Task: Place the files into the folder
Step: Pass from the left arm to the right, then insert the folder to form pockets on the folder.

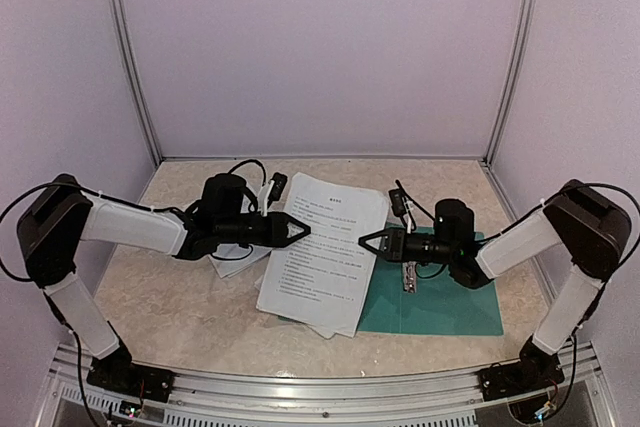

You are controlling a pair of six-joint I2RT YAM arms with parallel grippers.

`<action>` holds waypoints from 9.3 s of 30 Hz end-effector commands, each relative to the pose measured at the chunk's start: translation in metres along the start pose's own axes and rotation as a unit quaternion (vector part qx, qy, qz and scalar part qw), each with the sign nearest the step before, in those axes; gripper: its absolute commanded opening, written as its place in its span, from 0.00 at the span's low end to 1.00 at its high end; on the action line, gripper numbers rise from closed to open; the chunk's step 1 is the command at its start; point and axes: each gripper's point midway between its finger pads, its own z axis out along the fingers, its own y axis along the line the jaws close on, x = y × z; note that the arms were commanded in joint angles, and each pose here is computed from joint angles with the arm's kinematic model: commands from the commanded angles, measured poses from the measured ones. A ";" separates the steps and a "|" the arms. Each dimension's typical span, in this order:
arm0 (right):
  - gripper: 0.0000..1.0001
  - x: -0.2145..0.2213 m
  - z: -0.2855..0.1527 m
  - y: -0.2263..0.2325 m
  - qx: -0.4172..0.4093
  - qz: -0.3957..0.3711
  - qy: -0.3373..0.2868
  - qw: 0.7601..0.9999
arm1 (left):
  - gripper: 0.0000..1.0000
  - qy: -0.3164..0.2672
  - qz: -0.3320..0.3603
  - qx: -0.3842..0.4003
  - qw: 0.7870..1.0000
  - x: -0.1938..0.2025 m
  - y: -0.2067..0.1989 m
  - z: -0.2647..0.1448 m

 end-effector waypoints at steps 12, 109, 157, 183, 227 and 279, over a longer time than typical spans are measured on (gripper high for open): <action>0.00 -0.063 -0.130 -0.079 0.334 -0.023 0.038 0.942 | 0.72 0.036 -0.044 -0.116 0.992 -0.015 0.046 0.018; 0.00 -0.068 -0.151 -0.112 0.360 -0.061 0.142 0.920 | 0.27 0.362 0.507 0.121 0.773 0.208 -0.058 0.097; 0.00 -0.062 -0.146 -0.100 0.363 -0.078 0.154 0.916 | 0.99 0.336 0.079 -0.284 0.895 0.151 -0.052 0.096; 0.00 -0.058 -0.142 -0.093 0.355 -0.088 0.160 0.917 | 0.89 0.375 0.078 -0.331 0.863 0.194 -0.029 0.094; 0.00 -0.071 -0.139 -0.078 0.372 -0.130 0.176 0.902 | 0.55 0.362 0.062 -0.370 0.853 0.203 -0.016 0.083; 0.00 -0.023 -0.091 -0.087 0.277 -0.072 0.189 0.939 | 0.99 0.275 0.123 -0.267 0.915 0.147 -0.084 0.044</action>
